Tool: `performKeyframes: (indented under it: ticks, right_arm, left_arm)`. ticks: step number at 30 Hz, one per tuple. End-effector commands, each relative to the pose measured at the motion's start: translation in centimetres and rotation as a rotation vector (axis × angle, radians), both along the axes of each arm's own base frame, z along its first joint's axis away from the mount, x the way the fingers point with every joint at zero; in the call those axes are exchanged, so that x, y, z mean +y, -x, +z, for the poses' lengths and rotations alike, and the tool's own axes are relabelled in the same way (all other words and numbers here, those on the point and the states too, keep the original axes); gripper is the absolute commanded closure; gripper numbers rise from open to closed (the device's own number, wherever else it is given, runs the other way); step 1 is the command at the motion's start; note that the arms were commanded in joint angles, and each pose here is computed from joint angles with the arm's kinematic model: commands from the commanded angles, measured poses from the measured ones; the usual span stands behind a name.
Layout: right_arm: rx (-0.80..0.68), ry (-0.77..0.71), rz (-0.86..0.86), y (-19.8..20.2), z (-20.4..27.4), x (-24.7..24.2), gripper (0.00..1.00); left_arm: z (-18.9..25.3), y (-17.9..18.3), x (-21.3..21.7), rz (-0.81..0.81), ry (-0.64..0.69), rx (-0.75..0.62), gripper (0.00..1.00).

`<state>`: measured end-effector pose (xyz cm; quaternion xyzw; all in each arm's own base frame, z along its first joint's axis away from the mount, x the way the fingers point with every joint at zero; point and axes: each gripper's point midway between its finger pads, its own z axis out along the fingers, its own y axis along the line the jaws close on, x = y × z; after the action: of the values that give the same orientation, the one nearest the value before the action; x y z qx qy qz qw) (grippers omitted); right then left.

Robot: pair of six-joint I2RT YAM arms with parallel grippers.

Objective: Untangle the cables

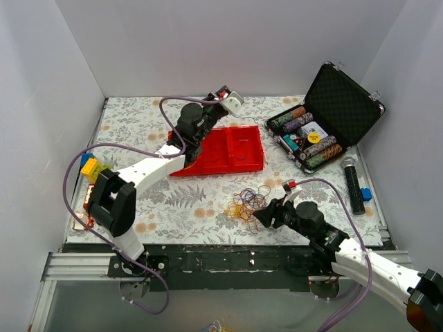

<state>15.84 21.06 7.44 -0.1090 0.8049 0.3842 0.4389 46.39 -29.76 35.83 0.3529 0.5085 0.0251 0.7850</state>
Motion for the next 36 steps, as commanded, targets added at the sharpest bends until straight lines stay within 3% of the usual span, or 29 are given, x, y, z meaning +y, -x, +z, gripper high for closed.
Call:
performKeyframes:
  ticks: [1, 8, 22, 26, 32, 36]
  right_arm:
    - [0.012, 0.018, -0.019, 0.1, -1.4, -0.7, 0.42]
    - [0.008, 0.012, -0.029, 0.0, -1.3, -0.8, 0.42]
    - [-0.110, 0.015, -0.068, -2.1, 4.6, -0.5, 0.40]
    - [-0.209, 0.011, -0.132, -4.1, 9.1, -0.7, 0.34]
    - [-0.229, 0.059, -0.303, -9.9, 12.5, -0.6, 0.27]
    - [-0.173, -0.062, -0.337, -14.8, 13.4, -0.1, 0.28]
  left_arm:
    - [0.1, 0.8, 1.6, 0.009, -0.102, -0.001, 1.00]
    - [-6.7, 2.7, 1.2, -0.128, -0.377, 0.131, 1.00]
    - [-11.6, 3.2, -2.7, -0.256, -0.517, 0.206, 1.00]
    - [-12.8, 3.4, -2.5, -0.257, -0.541, 0.224, 1.00]
    - [-12.3, 3.7, -2.4, -0.255, -0.511, 0.230, 1.00]
    - [-12.1, 3.6, -2.2, -0.241, -0.492, 0.255, 1.00]
